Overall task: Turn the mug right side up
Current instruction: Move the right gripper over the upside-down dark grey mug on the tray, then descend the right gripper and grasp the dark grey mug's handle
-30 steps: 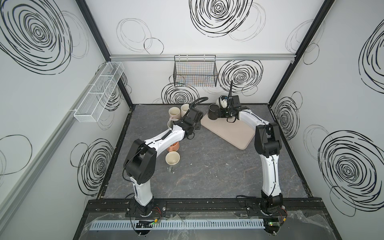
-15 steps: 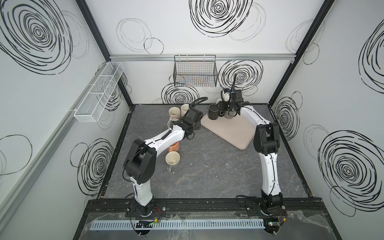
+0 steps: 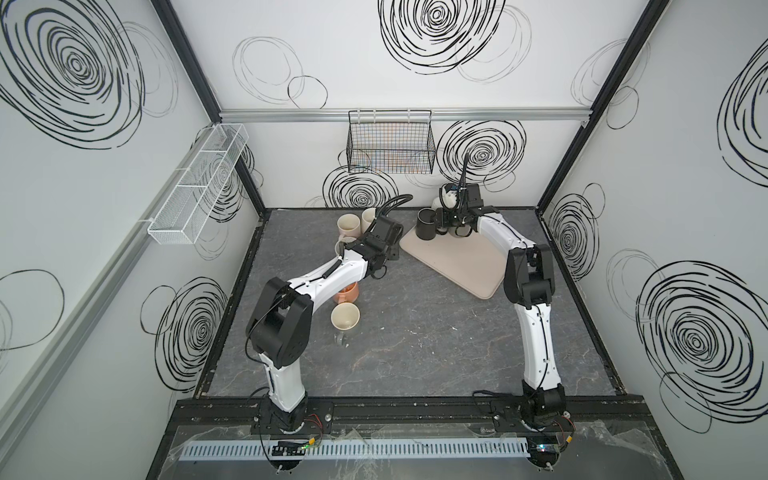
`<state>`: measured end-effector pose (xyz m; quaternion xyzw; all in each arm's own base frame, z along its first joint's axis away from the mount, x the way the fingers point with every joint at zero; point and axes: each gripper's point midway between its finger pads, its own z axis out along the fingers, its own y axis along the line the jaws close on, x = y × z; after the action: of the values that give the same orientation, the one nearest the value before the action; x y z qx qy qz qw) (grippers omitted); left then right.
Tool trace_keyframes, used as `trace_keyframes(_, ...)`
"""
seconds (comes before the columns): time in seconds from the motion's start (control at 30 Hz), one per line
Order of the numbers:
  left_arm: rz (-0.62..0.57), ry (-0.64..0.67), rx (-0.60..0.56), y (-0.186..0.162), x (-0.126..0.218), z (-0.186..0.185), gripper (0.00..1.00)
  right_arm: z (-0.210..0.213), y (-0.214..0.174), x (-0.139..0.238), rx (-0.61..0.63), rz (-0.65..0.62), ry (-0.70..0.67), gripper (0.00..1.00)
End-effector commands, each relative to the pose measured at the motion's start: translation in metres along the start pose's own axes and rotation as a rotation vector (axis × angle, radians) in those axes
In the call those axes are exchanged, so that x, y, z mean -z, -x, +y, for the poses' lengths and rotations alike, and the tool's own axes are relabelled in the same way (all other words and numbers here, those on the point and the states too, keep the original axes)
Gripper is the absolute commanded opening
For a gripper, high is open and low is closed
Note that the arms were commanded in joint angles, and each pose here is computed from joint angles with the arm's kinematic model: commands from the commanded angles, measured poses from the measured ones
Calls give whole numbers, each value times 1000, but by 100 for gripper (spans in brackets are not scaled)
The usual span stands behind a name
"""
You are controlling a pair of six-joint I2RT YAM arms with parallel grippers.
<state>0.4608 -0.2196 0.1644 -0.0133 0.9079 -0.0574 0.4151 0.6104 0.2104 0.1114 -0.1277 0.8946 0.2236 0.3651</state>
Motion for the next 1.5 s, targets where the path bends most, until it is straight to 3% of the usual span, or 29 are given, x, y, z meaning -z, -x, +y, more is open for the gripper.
trace_keyframes(0.0,-43,-21,33,12,5,-2,45,16,-16,6,16,62,18,51)
trace_keyframes(0.53,-42,-35,29,11,6,-8,45,51,-14,49,-108,30,106,51)
trace_keyframes(0.87,-28,-63,17,5,2,-24,45,30,-15,68,62,63,-60,52)
trace_keyframes(1.47,-9,-72,6,-2,-3,-29,46,32,-46,28,214,220,-101,53)
